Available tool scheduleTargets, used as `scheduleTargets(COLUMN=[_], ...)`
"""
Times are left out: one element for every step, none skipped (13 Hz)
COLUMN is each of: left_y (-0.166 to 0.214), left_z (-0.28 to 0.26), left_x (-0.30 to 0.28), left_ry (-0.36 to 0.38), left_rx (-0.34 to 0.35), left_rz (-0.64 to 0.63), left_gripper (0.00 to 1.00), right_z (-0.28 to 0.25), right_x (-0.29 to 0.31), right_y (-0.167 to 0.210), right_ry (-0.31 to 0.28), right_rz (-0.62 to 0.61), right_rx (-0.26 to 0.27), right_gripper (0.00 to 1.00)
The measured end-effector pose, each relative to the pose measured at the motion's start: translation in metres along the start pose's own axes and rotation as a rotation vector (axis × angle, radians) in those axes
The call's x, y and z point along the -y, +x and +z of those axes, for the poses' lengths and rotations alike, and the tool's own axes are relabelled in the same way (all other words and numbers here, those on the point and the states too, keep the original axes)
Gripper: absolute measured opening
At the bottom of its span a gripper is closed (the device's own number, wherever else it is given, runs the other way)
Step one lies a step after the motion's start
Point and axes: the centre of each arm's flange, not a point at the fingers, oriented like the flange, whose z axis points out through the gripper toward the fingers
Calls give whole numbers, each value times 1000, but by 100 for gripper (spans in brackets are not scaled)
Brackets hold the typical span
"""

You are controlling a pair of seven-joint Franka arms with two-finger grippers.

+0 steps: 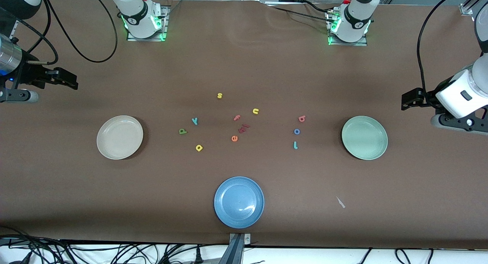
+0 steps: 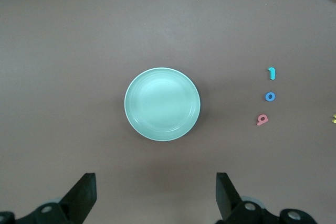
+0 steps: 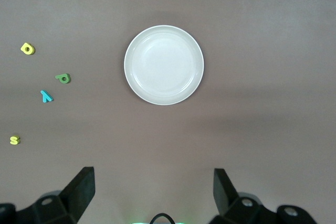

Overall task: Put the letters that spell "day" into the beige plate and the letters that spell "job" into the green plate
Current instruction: 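Reach the left gripper to the pink letter while the right gripper reaches letters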

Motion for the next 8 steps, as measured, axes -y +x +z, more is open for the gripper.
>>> scheduleTargets(left_y=[2,5,6,7,8,8,8,9], left_z=[5,10,13,15,15,16,16,18], left_x=[1,2,3,1,-2,-4,-6,-7], left_ry=[-2,-3,-5,-5,-5,-5,-5,-5], left_rx=[8,16,22,24,26,26,27,31], left_rz=[-1,-2,-2,1,6,9,12,14], left_gripper=[100,100,100,100,100,100,100,100], right_z=[0,0,0,0,0,0,0,1], right_x=[0,0,1,1,1,1,2,2], right_y=[0,0,0,0,0,0,0,0], right_ry=[0,0,0,0,0,0,0,1], right_rz=[0,-1,-1,-2,-2,-3,-3,-3], right_rx=[0,0,0,0,0,0,0,2], right_gripper=[100,100,100,100,100,100,100,100])
